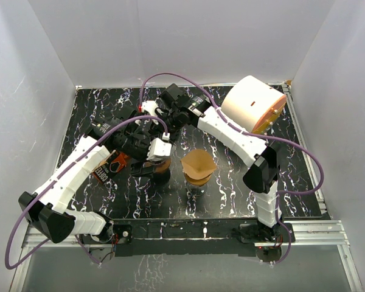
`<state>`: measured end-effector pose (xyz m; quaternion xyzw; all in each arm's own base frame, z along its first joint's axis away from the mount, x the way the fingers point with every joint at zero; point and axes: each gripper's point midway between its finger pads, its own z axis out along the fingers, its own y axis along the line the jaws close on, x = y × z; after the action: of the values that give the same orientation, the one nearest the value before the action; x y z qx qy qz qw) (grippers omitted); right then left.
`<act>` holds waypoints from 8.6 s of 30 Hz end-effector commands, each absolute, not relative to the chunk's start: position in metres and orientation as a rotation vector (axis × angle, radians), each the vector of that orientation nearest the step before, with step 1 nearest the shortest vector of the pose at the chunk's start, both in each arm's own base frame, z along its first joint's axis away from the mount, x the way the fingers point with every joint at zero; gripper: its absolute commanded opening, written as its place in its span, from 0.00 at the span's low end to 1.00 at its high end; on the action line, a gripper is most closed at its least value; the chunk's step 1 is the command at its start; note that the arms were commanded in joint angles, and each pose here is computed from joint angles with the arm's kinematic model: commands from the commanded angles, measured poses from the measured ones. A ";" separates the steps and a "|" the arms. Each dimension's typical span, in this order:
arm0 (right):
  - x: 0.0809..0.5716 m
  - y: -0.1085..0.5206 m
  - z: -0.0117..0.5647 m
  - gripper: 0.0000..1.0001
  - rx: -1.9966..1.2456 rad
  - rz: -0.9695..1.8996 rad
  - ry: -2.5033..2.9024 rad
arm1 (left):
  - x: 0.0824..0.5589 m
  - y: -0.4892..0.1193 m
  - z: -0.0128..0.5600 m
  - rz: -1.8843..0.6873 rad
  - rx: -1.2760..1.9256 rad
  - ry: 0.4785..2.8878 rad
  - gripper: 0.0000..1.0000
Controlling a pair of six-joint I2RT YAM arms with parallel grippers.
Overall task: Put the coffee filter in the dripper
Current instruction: Place the coffee filter in the coffee dripper.
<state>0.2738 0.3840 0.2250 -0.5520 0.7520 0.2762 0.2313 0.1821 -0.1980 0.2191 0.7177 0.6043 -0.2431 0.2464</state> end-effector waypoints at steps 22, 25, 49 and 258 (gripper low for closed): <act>0.249 0.398 0.251 0.45 -1.601 0.920 1.942 | 0.210 -0.201 0.208 -0.488 2.034 1.560 0.85; 0.248 0.397 0.250 0.45 -1.606 0.926 1.942 | 0.210 -0.202 0.206 -0.490 2.037 1.558 0.84; 0.240 0.398 0.244 0.44 -1.644 0.973 1.943 | 0.227 -0.193 0.218 -0.335 2.036 1.547 0.87; 0.264 0.386 0.264 0.56 -1.637 0.800 1.867 | 0.180 -0.202 0.242 -0.592 2.004 1.505 0.98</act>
<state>0.2803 0.3849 0.2349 -0.5907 0.7183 0.2707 0.2486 0.1786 -0.1951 0.2316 0.7480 0.5748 -0.2064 0.2597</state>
